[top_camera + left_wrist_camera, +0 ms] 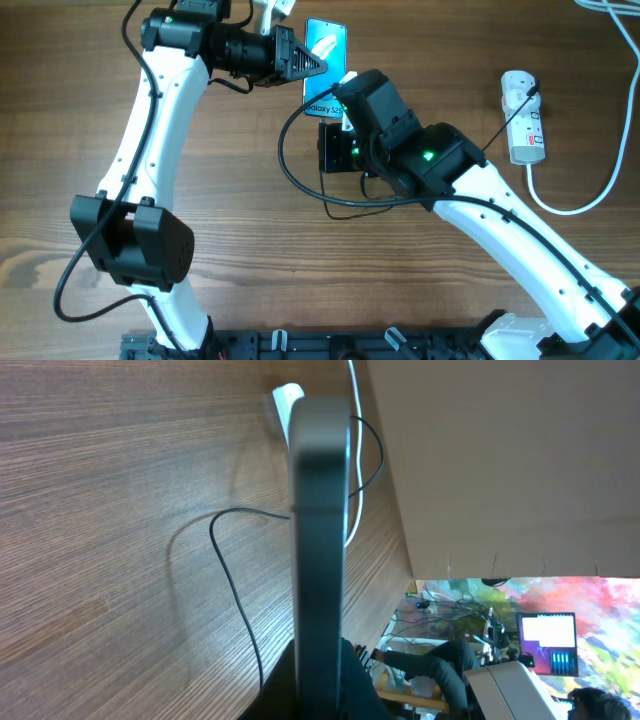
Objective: Plug charger to phone and switch on socket
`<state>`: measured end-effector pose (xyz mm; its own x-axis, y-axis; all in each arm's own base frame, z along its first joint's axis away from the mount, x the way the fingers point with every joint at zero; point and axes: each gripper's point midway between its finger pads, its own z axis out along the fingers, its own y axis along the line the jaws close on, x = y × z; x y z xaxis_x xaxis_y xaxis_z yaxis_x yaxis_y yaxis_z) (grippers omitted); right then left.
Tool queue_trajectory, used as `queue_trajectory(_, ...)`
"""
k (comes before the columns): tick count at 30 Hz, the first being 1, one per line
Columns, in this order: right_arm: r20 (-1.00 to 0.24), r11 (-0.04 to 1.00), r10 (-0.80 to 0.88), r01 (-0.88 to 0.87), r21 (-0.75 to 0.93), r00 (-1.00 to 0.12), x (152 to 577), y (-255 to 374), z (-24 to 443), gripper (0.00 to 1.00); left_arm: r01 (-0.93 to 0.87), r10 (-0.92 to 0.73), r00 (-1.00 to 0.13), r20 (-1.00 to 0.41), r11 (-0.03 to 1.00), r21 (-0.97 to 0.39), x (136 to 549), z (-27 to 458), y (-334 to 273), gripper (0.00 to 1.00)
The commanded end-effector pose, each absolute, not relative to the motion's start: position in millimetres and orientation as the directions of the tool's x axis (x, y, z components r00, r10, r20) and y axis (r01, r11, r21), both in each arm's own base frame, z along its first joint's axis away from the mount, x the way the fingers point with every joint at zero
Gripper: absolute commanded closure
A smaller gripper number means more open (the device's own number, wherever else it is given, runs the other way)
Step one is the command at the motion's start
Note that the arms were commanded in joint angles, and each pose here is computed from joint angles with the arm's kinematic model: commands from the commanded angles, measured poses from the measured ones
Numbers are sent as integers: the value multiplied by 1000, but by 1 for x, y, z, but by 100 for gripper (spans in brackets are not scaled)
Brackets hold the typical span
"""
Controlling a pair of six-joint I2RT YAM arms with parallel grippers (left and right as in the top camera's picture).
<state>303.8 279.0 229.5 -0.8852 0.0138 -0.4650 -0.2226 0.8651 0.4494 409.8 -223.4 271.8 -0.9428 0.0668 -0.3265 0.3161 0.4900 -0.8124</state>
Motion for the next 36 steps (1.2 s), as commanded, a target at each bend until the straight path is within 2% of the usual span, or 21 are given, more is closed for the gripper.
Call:
queue_trajectory(1,-479,847,35,-228,480,-877,305,281,242,96,366,76,-925,-372,444,-818,404,290,-223,96)
queue_trajectory(36,-499,853,27,-240,463,-866,308,279,243,96,414,97,-904,-416,442,-796,405,290,-223,96)
